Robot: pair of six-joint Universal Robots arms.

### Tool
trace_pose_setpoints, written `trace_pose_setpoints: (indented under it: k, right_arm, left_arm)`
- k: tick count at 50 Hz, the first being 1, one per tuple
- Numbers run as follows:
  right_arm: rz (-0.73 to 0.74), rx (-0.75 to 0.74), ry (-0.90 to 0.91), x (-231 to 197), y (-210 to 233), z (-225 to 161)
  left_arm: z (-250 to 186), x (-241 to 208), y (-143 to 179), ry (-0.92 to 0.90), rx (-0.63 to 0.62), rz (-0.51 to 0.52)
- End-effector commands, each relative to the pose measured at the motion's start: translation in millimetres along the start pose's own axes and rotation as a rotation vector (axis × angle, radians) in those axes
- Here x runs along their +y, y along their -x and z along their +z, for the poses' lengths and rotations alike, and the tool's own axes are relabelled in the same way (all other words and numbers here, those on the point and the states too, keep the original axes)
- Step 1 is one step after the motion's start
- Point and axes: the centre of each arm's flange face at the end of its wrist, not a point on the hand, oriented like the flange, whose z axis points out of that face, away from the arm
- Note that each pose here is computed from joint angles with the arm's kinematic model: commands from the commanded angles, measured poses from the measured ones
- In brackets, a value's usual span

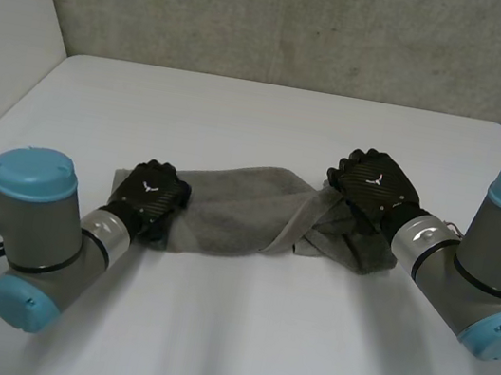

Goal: Fold the towel.

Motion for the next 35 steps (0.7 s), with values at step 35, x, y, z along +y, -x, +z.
trace_pose_setpoints:
  k: [35]
  right_arm:
    - [0.001, -0.011, 0.008, 6, 4, 2]
  left_arm:
    - [96, -11, 72, -0.154, -0.216, 0.019]
